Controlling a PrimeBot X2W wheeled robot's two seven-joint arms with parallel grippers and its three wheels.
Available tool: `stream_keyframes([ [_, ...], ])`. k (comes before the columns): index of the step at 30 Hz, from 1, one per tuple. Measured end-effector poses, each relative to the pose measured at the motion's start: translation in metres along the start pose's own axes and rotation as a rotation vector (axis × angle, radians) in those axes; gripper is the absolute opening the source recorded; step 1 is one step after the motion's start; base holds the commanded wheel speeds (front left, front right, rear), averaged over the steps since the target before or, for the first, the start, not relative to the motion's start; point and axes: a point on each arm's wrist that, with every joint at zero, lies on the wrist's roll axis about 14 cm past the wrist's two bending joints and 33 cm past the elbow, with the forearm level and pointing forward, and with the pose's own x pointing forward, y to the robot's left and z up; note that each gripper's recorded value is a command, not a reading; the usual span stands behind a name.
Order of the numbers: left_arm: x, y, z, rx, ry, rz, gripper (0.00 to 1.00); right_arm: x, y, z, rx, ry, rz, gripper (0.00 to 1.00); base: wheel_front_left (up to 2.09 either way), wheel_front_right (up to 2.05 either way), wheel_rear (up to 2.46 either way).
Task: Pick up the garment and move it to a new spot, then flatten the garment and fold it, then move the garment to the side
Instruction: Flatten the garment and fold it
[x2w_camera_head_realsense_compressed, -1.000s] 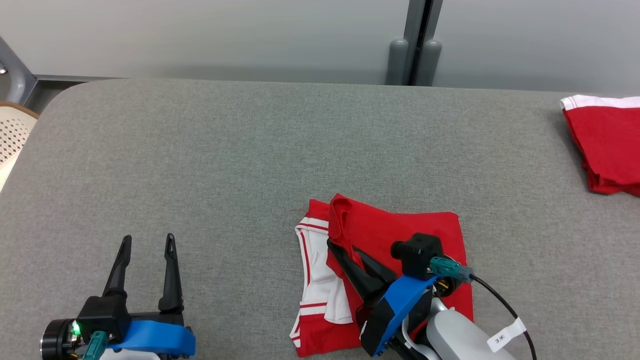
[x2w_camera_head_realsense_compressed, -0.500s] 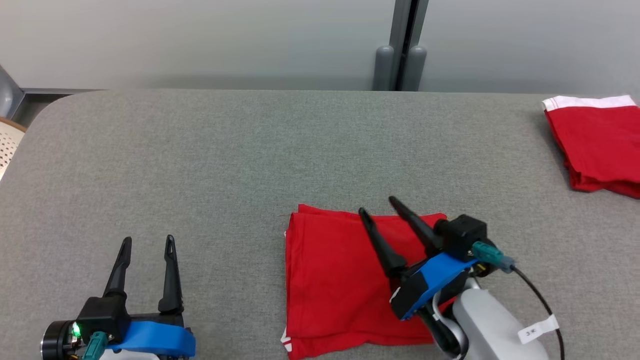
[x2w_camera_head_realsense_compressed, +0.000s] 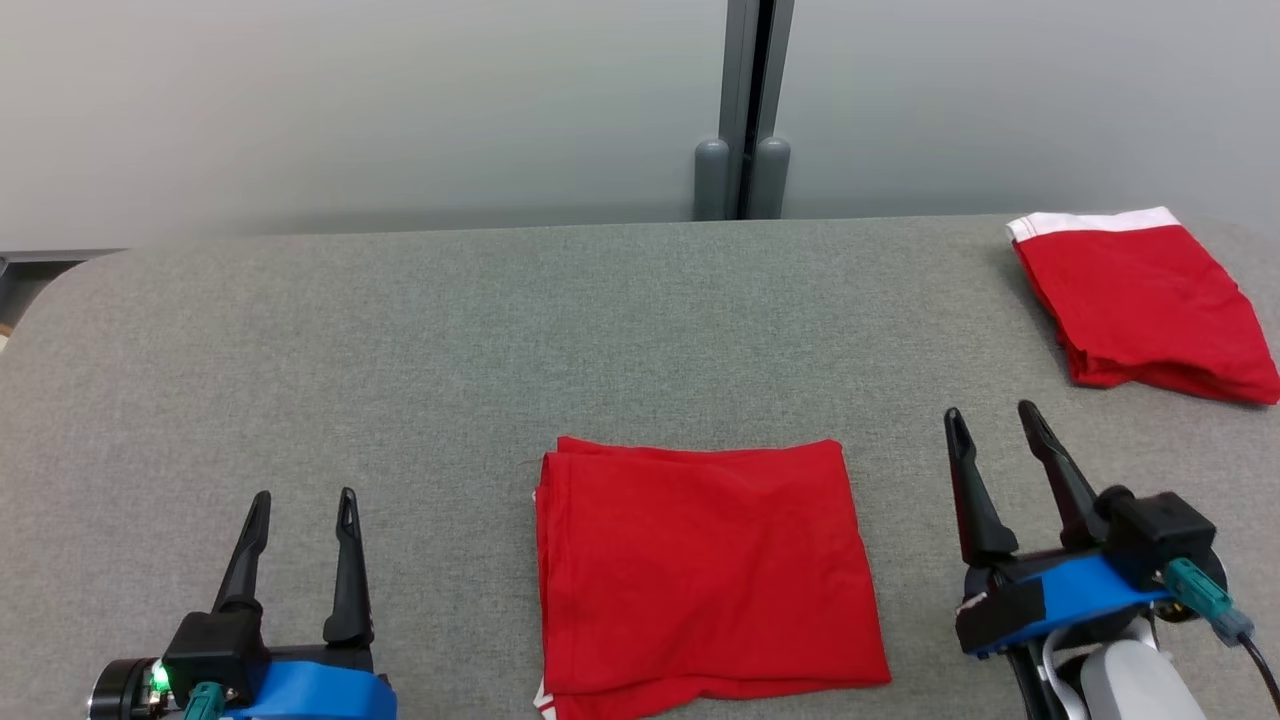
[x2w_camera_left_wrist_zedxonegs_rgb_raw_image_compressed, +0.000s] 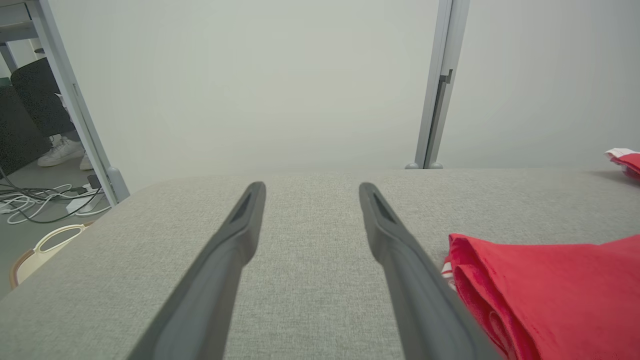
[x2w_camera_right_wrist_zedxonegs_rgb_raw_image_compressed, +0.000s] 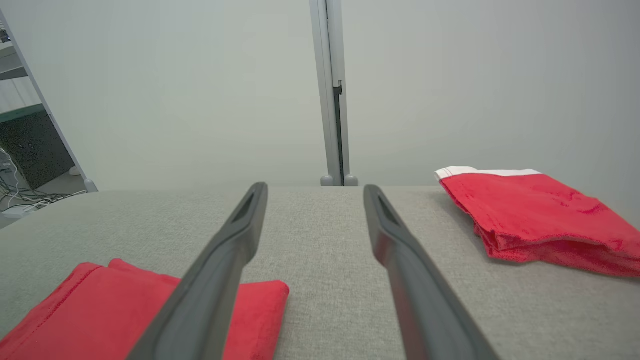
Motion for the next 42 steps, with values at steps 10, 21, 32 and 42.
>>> stream_keyframes([
  [10, -0.010, -0.001, 0.010, 0.006, -0.032, -0.006, 1.00, -0.040, -0.013, 0.006, -0.016, -0.007, -0.061, 1.00, 0.00, 0.00, 0.00],
  [21, -0.029, 0.015, 0.011, 0.017, -0.033, 0.047, 1.00, -0.054, 0.012, 0.007, 0.043, 0.021, -0.005, 1.00, 0.00, 0.00, 0.00],
  [32, -0.033, 0.017, 0.008, 0.019, -0.025, 0.057, 1.00, -0.058, 0.009, 0.004, 0.046, 0.047, -0.014, 1.00, 0.00, 0.00, 0.00],
  [42, -0.030, 0.015, 0.007, 0.023, -0.020, 0.049, 1.00, -0.064, 0.003, -0.008, 0.050, 0.090, -0.035, 1.00, 0.00, 0.00, 0.00],
])
